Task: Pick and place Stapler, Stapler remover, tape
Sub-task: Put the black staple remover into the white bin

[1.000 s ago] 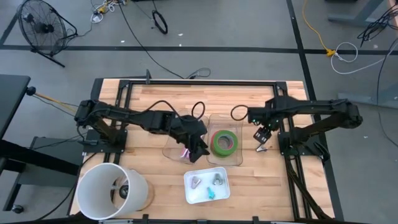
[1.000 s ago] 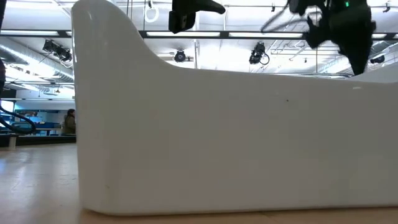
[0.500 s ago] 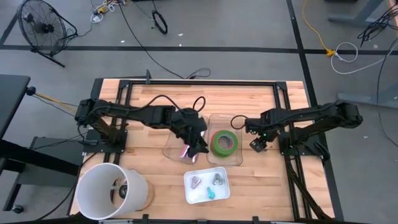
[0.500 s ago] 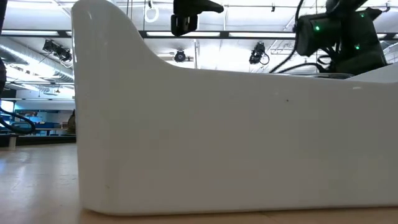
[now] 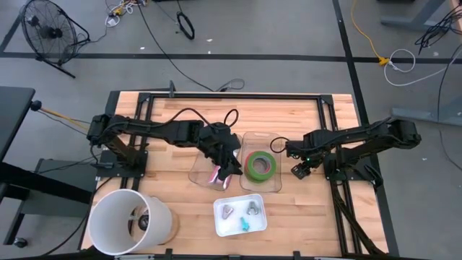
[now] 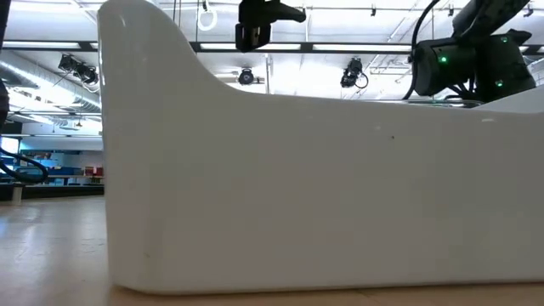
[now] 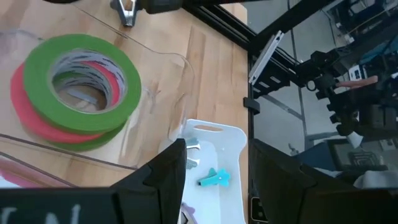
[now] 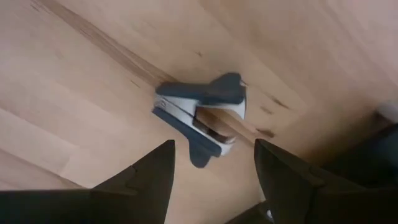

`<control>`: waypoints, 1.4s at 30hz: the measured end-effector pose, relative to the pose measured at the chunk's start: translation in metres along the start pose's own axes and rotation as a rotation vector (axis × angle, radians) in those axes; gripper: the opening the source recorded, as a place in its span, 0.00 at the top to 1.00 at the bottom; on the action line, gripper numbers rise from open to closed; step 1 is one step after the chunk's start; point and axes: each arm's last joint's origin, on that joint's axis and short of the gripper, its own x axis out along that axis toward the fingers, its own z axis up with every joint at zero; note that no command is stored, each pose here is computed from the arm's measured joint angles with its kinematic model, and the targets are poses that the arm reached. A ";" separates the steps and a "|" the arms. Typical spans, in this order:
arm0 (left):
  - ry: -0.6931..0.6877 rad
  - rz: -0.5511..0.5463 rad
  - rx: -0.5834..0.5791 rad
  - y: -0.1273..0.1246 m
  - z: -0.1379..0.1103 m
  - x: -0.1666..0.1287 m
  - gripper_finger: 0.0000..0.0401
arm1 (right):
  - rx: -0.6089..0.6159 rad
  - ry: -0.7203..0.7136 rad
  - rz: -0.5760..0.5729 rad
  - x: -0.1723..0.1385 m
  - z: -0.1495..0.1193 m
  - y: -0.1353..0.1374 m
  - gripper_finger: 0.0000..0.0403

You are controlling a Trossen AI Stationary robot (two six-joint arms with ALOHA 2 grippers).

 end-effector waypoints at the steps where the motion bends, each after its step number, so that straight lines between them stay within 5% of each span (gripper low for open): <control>1: -0.002 0.002 -0.002 0.001 0.001 0.000 0.56 | 0.001 0.011 0.008 0.000 0.000 0.000 0.45; 18: -0.009 0.008 -0.014 0.004 0.003 -0.001 0.56 | -0.033 -0.041 0.097 0.001 0.006 0.007 0.45; 37: -0.010 0.011 -0.018 0.004 0.002 -0.001 0.56 | 0.015 -0.027 0.145 0.035 0.003 -0.004 0.46; 42: -0.011 0.011 -0.018 0.004 0.002 -0.001 0.56 | 0.026 -0.020 0.132 0.036 0.002 -0.006 0.57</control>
